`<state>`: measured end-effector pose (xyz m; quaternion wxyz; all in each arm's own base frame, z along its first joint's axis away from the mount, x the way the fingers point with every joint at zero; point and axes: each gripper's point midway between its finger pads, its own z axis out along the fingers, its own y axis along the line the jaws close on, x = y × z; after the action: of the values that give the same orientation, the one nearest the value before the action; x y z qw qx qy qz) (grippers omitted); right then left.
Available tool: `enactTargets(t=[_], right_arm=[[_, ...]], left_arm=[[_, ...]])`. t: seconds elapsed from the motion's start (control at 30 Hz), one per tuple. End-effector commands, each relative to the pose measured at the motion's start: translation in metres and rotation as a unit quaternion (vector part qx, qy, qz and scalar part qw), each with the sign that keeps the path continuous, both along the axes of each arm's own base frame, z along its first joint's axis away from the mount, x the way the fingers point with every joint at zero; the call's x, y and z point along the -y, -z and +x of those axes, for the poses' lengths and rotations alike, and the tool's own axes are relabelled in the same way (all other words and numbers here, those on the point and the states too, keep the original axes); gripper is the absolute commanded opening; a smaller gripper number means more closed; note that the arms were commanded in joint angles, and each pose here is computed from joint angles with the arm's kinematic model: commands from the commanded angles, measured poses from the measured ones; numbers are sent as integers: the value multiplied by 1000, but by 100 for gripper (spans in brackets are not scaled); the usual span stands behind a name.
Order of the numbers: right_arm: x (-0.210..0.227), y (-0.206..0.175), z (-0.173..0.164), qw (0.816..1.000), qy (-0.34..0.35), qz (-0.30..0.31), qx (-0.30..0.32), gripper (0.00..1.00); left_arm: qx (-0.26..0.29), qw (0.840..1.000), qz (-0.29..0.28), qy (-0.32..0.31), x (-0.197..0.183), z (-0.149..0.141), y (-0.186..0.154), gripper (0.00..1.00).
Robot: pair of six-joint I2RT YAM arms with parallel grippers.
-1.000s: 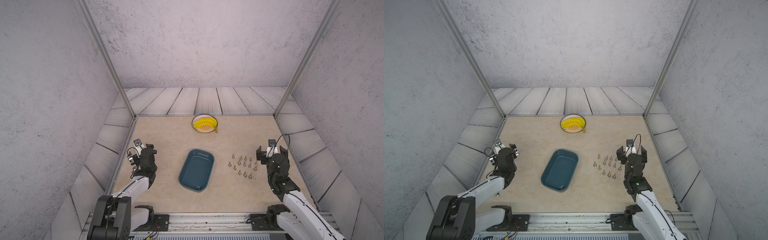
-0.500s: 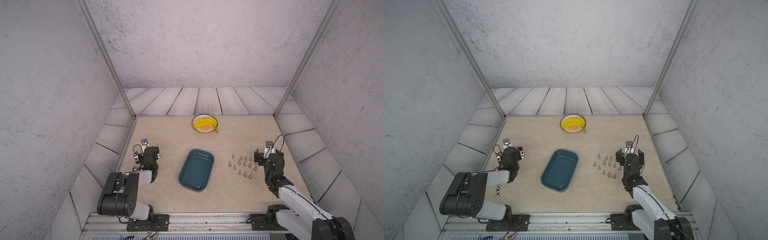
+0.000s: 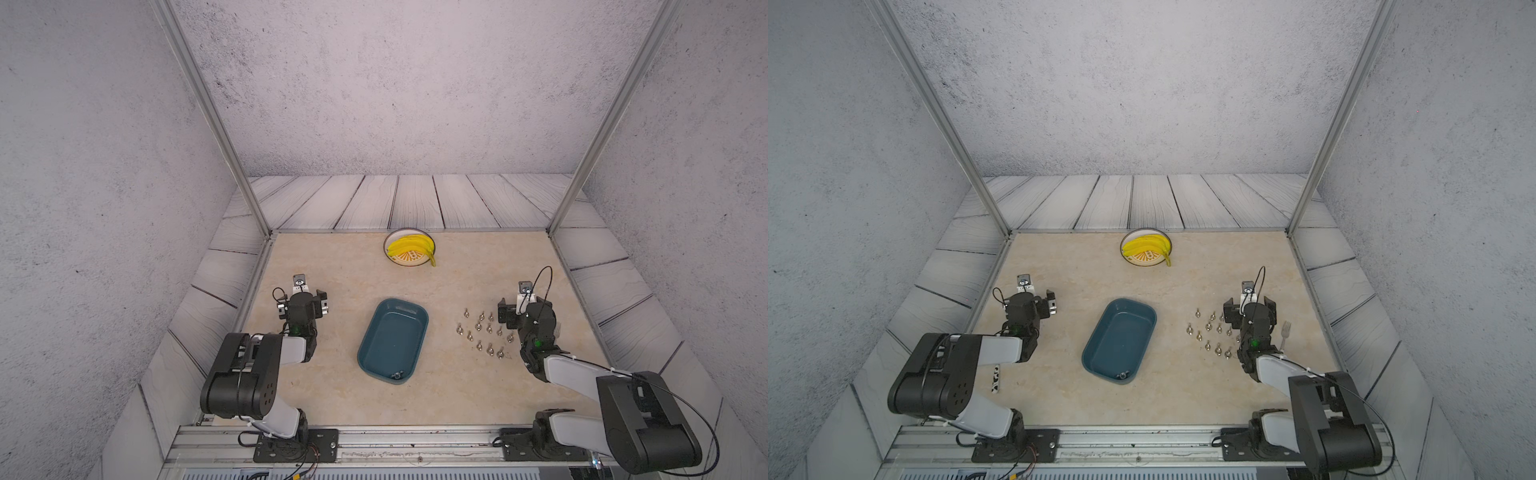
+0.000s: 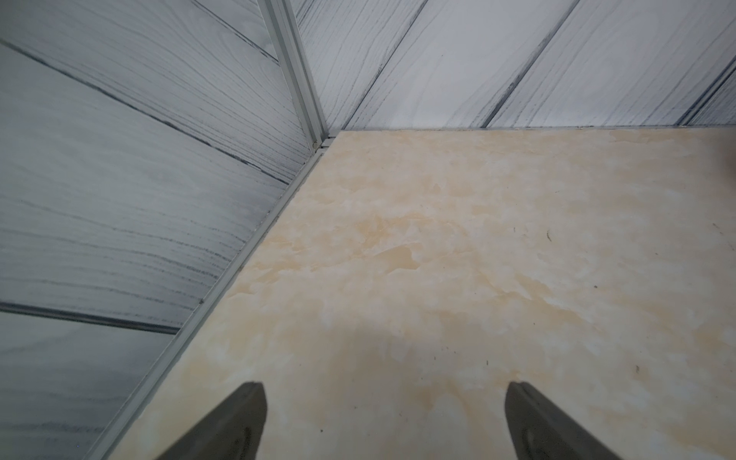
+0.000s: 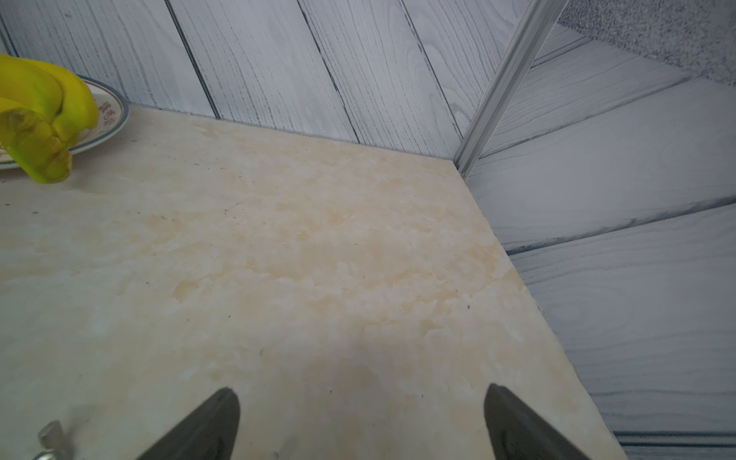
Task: Take out the wing nut from the storage box
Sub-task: Reset both arms
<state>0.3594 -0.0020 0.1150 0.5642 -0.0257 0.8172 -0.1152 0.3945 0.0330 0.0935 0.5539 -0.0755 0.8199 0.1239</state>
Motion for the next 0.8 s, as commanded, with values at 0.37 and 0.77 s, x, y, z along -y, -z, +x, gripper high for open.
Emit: enactTargets(t=[0.37, 0.77], right_arm=[[-1, 21, 28, 998, -1, 56, -2, 100], [11, 26, 43, 997, 12, 80, -18, 100]], left_arm=[[5, 1000, -16, -8, -8, 4, -7, 100], [4, 1000, -16, -8, -8, 4, -7, 99]])
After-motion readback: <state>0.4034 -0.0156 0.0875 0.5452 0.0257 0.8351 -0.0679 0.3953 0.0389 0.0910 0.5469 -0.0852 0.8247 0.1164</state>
